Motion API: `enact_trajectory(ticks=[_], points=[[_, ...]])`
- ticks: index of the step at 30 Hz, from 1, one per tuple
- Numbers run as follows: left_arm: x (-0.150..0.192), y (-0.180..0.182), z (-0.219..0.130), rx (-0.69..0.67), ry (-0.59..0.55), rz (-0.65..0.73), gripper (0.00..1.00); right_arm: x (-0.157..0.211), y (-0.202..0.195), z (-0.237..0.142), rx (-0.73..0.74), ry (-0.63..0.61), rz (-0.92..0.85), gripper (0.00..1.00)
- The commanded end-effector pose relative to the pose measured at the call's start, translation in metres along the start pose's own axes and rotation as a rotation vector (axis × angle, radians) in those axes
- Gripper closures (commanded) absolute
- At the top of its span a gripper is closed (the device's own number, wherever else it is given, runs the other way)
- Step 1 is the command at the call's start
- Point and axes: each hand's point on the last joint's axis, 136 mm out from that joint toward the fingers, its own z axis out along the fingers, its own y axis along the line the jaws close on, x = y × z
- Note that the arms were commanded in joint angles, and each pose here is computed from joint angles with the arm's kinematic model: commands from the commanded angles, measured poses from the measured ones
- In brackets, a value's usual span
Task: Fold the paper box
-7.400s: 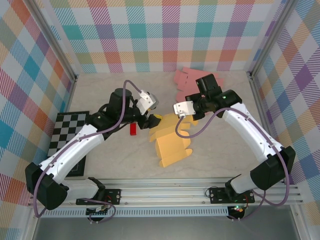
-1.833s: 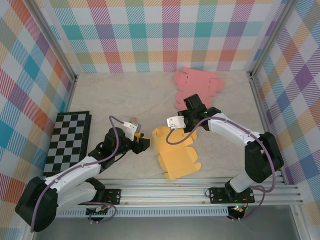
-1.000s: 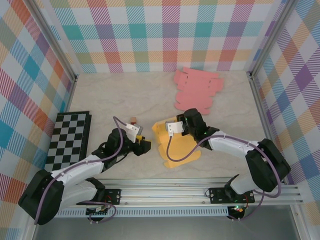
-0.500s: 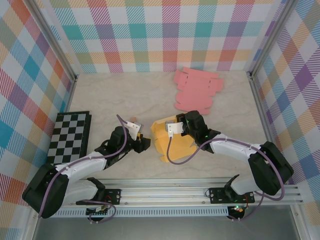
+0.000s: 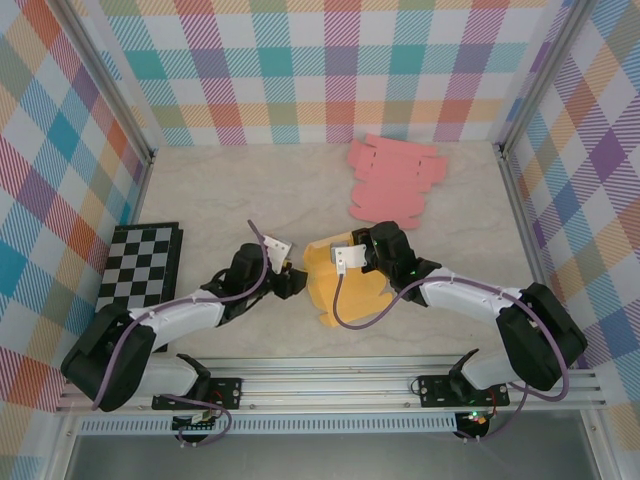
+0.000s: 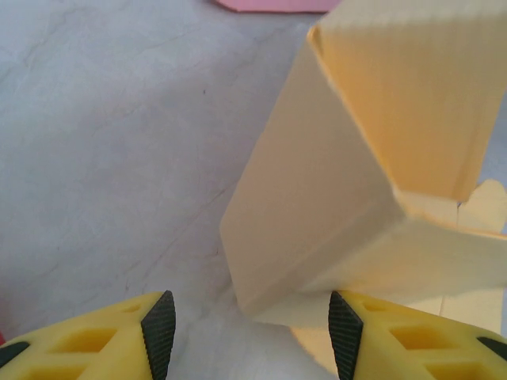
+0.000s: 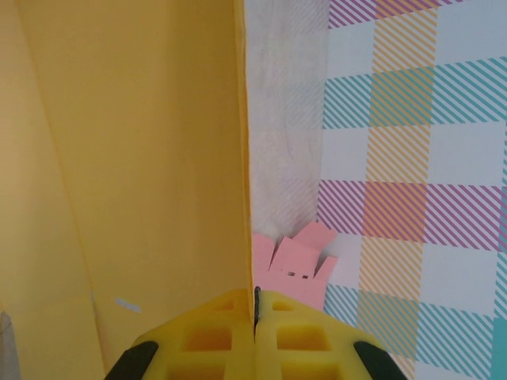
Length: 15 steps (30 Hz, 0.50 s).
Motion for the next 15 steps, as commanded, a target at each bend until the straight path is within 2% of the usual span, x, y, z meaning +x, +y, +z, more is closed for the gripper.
enact_trajectory(ticks=[1, 6, 15], points=[[-0.021, -0.013, 0.007, 0.06, -0.044, 0.041, 0.46, -0.005, 0.004, -0.001, -0.015, -0.022, 0.027, 1.0], [-0.02, -0.02, 0.011, 0.103, -0.036, 0.031, 0.48, -0.002, 0.003, 0.003, 0.015, -0.002, 0.017, 1.0], [-0.012, -0.019, 0.012, 0.104, -0.027, 0.011, 0.48, 0.003, 0.01, 0.019, 0.081, 0.065, -0.037, 1.0]])
